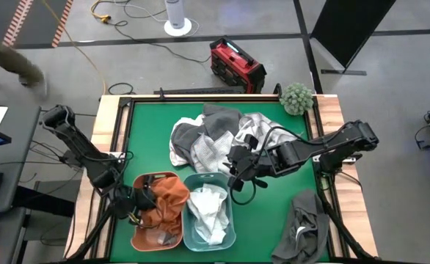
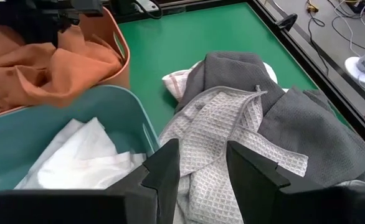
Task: Sort towels by color in basket
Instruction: Put the orange towel into the orange bin
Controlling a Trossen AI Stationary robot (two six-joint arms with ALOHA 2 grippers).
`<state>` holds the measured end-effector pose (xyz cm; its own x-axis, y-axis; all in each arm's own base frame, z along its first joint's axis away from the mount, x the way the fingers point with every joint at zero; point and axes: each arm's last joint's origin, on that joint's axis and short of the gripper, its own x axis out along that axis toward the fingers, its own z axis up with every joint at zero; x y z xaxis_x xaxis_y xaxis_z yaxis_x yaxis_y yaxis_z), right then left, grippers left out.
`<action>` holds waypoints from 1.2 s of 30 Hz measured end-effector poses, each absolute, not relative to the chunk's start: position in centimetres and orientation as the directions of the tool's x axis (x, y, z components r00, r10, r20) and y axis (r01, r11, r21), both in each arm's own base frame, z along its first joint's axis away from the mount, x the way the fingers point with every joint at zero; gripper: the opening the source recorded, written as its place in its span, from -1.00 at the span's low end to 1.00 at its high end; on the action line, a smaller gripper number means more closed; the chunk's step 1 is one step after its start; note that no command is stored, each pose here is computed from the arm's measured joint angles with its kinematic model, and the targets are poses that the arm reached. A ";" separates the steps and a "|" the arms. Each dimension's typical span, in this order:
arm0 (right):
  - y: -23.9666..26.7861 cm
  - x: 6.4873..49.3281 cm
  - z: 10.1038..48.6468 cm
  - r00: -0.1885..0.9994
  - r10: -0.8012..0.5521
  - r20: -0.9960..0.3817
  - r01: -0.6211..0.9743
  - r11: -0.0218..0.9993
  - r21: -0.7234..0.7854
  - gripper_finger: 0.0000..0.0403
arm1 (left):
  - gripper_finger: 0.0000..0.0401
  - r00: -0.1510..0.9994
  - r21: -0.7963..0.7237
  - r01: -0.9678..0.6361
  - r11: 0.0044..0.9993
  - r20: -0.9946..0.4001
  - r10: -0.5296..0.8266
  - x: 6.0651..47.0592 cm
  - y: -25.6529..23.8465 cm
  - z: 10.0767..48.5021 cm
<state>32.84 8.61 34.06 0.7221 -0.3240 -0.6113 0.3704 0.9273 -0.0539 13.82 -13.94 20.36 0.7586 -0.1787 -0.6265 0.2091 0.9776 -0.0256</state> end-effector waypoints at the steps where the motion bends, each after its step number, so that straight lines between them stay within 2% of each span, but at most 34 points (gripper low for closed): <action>1: 8.6 32.8 34.1 0.722 -0.324 -0.611 0.370 0.927 -0.054 -0.20 | -0.85 0.765 -0.029 0.214 0.976 -0.617 -0.186 13.9 -14.0 20.5; 6: 8.6 32.8 34.1 0.722 -0.324 -0.611 0.371 0.927 -0.054 -0.20 | -0.48 0.776 -0.023 0.231 0.973 -0.599 -0.198 14.2 -14.3 21.8; 9: 8.6 32.8 34.1 0.722 -0.324 -0.611 0.371 0.927 -0.053 -0.20 | -0.23 0.753 0.018 0.238 0.971 -0.635 -0.173 14.1 -14.3 23.1; 14: 8.6 32.8 34.1 0.722 -0.324 -0.611 0.371 0.927 -0.053 -0.20 | 0.02 0.752 0.071 0.278 0.958 -0.637 -0.171 14.2 -14.4 27.7; 20: 8.6 32.8 34.1 0.722 -0.324 -0.611 0.372 0.927 -0.052 -0.20 | 0.05 0.783 0.103 0.290 0.951 -0.598 -0.174 14.1 -14.2 31.5; 26: 8.6 32.8 34.1 0.722 -0.324 -0.611 0.372 0.927 -0.052 -0.20 | 0.05 0.764 0.118 0.365 0.923 -0.606 -0.224 14.2 -14.5 31.5; 30: 8.6 32.8 34.1 0.722 -0.324 -0.611 0.372 0.927 -0.052 -0.20 | 0.05 0.780 0.166 0.310 0.936 -0.608 -0.150 14.1 -14.1 31.3; 36: 8.6 32.8 34.1 0.722 -0.324 -0.611 0.372 0.927 -0.051 -0.20 | 0.05 0.535 0.084 0.301 0.950 -0.839 -0.095 13.3 -12.8 28.9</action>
<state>32.84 8.61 34.06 0.7223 -0.3239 -0.6110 0.3723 0.9267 -0.0512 13.35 -12.81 28.93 0.5351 -0.0954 -0.8394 0.3007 0.9500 0.0838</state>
